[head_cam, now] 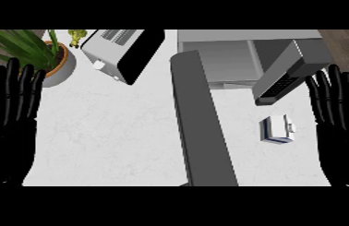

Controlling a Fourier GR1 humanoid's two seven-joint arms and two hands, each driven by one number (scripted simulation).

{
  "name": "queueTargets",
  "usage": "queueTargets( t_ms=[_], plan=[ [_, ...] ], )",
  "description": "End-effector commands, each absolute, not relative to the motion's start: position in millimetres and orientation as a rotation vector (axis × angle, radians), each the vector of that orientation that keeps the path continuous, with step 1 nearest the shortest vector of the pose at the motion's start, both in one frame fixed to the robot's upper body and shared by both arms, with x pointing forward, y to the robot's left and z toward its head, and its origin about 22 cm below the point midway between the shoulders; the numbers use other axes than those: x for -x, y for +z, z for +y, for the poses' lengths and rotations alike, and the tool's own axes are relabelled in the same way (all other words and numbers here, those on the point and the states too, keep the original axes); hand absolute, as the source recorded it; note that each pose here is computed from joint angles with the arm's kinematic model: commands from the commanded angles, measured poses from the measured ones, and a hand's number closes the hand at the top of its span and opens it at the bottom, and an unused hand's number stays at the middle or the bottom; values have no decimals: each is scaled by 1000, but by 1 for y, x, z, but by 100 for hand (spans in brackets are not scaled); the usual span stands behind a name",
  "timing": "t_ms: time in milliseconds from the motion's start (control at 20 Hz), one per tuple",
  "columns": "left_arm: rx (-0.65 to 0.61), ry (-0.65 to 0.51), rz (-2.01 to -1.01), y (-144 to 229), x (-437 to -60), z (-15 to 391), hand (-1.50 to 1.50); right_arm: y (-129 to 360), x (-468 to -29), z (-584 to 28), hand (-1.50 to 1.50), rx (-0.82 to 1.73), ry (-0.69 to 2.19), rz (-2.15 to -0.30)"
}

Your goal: Pick up the milk, place it into the microwave and close the microwave

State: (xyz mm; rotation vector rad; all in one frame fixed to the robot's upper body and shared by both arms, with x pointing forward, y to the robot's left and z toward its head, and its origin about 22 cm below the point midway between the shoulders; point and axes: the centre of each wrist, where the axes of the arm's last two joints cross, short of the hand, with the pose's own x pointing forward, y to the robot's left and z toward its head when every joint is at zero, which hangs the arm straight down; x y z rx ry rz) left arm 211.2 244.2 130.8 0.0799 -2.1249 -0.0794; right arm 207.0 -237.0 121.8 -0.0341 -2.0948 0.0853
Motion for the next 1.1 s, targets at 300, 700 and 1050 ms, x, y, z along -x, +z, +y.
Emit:
queueTargets(
  t_ms=[300,700,1050],
  plan=[
    [-147,112,-1968,92,-215,242,-150,118,-188,-265,-150,-113,240,-2046],
    [-127,98,-1968,114,-159,253,-150,115,-159,-264,-150,-60,239,-2024],
    [-122,103,-1961,99,-129,256,-150,102,-163,-291,-150,69,186,-1988]
  ],
)
